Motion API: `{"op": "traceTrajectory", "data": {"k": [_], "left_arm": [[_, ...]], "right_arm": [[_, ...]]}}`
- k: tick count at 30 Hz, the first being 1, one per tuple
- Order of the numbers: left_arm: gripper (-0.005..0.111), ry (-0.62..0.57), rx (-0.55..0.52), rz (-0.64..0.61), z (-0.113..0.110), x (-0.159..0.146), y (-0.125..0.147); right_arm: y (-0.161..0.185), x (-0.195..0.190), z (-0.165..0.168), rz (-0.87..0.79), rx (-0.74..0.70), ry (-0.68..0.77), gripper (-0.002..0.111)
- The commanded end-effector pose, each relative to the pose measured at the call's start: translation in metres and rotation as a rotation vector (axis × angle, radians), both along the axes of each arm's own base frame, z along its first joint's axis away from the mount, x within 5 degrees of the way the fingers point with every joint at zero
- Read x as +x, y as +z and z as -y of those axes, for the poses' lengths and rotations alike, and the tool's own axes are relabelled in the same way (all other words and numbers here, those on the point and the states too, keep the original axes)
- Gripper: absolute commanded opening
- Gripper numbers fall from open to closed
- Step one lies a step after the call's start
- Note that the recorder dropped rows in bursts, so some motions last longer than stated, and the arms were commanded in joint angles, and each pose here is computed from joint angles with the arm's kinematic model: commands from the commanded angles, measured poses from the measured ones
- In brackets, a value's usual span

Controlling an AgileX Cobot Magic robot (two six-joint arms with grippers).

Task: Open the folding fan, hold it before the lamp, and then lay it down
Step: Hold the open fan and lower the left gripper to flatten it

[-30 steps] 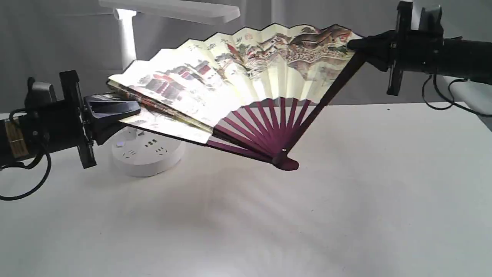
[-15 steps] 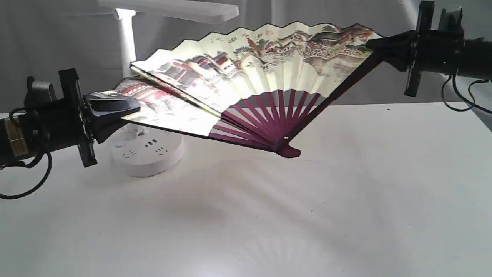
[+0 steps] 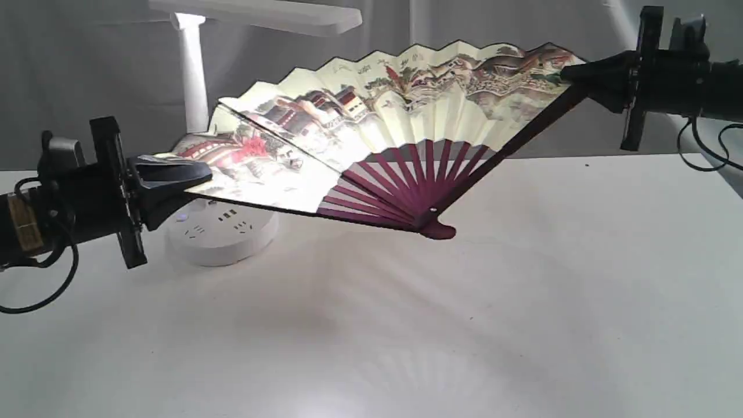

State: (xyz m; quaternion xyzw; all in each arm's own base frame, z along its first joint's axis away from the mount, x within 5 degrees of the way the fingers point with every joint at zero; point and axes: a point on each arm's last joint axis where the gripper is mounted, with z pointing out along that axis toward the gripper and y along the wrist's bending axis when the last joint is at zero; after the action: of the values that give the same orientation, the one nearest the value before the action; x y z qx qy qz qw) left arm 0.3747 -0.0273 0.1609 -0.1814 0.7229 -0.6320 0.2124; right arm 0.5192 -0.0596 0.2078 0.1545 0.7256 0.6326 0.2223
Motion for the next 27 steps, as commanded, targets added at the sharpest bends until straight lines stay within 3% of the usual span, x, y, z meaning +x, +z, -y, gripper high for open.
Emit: {"op": "traceTrajectory", "data": {"k": [1,27], "left_arm": [[0.000,-0.090,0.080,-0.033,0.003,-0.016,-0.012],[0.000,-0.037,0.071,-0.080,0.007,-0.053,-0.037]], "right_arm": [[0.011,0.003,0.020,0.022,0.041,-0.114,0.000],[0.011,0.002,0.028,0.019,0.043,-0.130,0.000]]}}
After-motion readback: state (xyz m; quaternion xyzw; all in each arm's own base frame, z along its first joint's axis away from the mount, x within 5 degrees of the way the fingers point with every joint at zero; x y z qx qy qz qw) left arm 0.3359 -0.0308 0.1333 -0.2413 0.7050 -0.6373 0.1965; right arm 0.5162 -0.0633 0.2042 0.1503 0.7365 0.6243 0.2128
